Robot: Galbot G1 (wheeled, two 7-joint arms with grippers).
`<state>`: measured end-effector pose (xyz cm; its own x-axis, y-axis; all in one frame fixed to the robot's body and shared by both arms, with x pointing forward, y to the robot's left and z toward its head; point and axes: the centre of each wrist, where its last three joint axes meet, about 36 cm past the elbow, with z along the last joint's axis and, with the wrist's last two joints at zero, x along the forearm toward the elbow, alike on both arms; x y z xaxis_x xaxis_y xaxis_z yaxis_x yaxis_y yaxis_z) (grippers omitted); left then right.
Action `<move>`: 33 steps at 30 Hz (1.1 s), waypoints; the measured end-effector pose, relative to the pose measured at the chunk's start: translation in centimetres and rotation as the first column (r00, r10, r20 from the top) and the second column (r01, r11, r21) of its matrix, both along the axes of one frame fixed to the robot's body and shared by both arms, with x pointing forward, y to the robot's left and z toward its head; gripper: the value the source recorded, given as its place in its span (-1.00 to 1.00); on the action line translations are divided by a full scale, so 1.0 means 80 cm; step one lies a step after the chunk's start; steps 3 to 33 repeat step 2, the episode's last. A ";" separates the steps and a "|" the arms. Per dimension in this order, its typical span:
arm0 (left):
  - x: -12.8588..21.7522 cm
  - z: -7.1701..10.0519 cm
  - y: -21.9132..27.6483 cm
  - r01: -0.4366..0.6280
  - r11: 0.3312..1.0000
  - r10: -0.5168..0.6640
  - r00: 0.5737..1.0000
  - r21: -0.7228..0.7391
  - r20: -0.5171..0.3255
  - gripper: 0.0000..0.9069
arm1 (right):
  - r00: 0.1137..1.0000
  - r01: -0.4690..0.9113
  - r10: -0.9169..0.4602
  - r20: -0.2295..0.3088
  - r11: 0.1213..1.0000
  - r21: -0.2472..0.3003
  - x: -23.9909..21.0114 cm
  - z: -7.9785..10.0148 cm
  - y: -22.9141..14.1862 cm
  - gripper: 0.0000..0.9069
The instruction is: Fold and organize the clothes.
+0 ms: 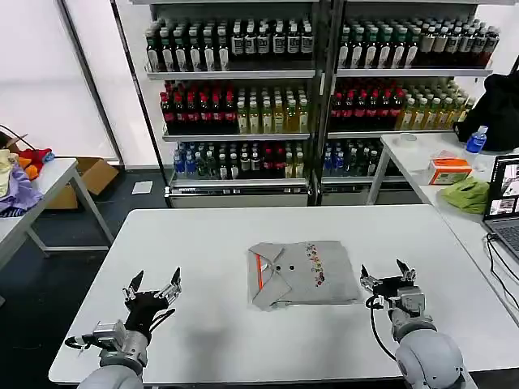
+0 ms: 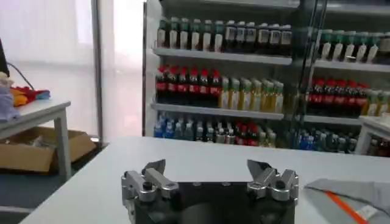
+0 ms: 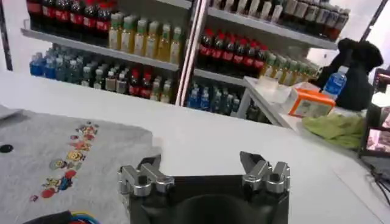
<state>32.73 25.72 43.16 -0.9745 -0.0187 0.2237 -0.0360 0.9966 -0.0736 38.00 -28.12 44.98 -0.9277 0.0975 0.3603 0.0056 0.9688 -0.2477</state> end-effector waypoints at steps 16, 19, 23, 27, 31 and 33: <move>0.000 0.001 0.000 -0.003 1.000 0.003 1.000 0.008 0.010 1.00 | 1.000 0.005 -0.005 0.001 1.000 0.007 0.000 0.000 0.000 1.00; 0.000 0.001 0.000 -0.003 1.000 0.003 1.000 0.008 0.010 1.00 | 1.000 0.005 -0.005 0.001 1.000 0.007 0.000 0.000 0.000 1.00; 0.000 0.001 0.000 -0.003 1.000 0.003 1.000 0.008 0.010 1.00 | 1.000 0.005 -0.005 0.001 1.000 0.007 0.000 0.000 0.000 1.00; 0.000 0.001 0.000 -0.003 1.000 0.003 1.000 0.008 0.010 1.00 | 1.000 0.005 -0.005 0.001 1.000 0.007 0.000 0.000 0.000 1.00; 0.000 0.001 0.000 -0.003 1.000 0.003 1.000 0.008 0.010 1.00 | 1.000 0.005 -0.005 0.001 1.000 0.007 0.000 0.000 0.000 1.00; 0.000 0.001 0.000 -0.003 1.000 0.003 1.000 0.008 0.010 1.00 | 1.000 0.005 -0.005 0.001 1.000 0.007 0.000 0.000 0.000 1.00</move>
